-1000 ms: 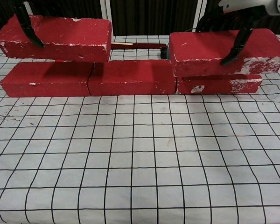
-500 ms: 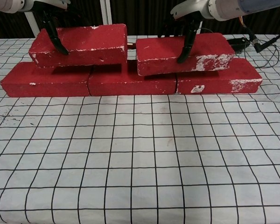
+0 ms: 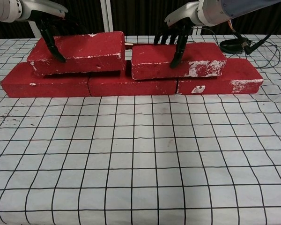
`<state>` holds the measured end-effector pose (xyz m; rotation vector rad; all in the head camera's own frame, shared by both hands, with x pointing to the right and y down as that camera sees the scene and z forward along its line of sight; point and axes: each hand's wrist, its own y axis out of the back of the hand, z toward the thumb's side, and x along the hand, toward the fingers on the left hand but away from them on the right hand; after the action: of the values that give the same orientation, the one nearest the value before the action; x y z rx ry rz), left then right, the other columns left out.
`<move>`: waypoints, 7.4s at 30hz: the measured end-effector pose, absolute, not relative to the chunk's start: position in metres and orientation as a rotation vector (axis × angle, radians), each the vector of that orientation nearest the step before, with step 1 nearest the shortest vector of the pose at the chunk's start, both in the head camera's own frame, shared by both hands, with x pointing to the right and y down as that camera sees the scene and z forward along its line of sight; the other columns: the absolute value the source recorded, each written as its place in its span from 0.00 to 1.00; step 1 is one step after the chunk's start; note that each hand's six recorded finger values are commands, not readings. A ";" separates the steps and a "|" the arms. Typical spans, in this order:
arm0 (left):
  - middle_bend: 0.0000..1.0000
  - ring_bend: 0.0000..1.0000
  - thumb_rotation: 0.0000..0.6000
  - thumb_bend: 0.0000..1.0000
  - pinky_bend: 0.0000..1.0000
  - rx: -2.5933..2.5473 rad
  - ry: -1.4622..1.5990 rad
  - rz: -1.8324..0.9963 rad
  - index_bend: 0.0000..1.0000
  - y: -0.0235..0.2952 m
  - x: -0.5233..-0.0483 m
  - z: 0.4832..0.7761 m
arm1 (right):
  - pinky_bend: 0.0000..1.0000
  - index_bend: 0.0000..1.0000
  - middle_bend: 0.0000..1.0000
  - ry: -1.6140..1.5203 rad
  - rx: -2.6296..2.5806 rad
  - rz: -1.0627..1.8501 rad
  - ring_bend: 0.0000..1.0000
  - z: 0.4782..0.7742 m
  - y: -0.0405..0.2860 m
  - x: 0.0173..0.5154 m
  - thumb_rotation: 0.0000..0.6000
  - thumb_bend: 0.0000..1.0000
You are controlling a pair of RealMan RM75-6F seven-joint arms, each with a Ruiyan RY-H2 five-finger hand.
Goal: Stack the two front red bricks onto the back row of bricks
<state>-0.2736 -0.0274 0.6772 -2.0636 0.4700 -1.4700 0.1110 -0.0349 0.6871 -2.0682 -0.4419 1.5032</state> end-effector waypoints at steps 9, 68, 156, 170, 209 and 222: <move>0.21 0.10 1.00 0.16 0.18 -2.083 0.450 -1.499 0.17 -0.024 -0.278 0.681 | 0.20 0.21 0.26 -0.460 -2.067 1.500 0.26 0.690 -0.037 0.110 1.00 0.16; 0.20 0.10 1.00 0.15 0.18 -2.065 0.396 -1.552 0.16 -0.027 -0.265 0.688 | 0.20 0.21 0.26 -0.488 -2.088 1.486 0.25 0.691 -0.032 0.114 1.00 0.16; 0.12 0.03 1.00 0.00 0.13 -2.087 0.385 -1.617 0.07 -0.032 -0.248 0.692 | 0.19 0.08 0.09 -0.489 -2.112 1.486 0.06 0.698 -0.027 0.108 1.00 0.11; 0.11 0.01 1.00 0.00 0.12 -2.082 0.376 -1.615 0.07 -0.032 -0.247 0.694 | 0.18 0.07 0.08 -0.484 -2.121 1.476 0.05 0.696 -0.028 0.108 1.00 0.11; 0.09 0.00 1.00 0.00 0.06 -2.086 0.384 -1.632 0.05 -0.033 -0.247 0.692 | 0.14 0.04 0.04 -0.471 -2.126 1.473 0.02 0.698 -0.028 0.109 1.00 0.06; 0.09 0.00 1.00 0.00 0.05 -2.088 0.388 -1.621 0.05 -0.034 -0.245 0.687 | 0.11 0.04 0.02 -0.472 -2.131 1.460 0.01 0.696 -0.027 0.108 1.00 0.03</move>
<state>-0.2446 -0.0338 0.6874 -2.0883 0.3878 -1.6209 0.1076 -0.0271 0.6962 -2.1308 -0.4721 1.4599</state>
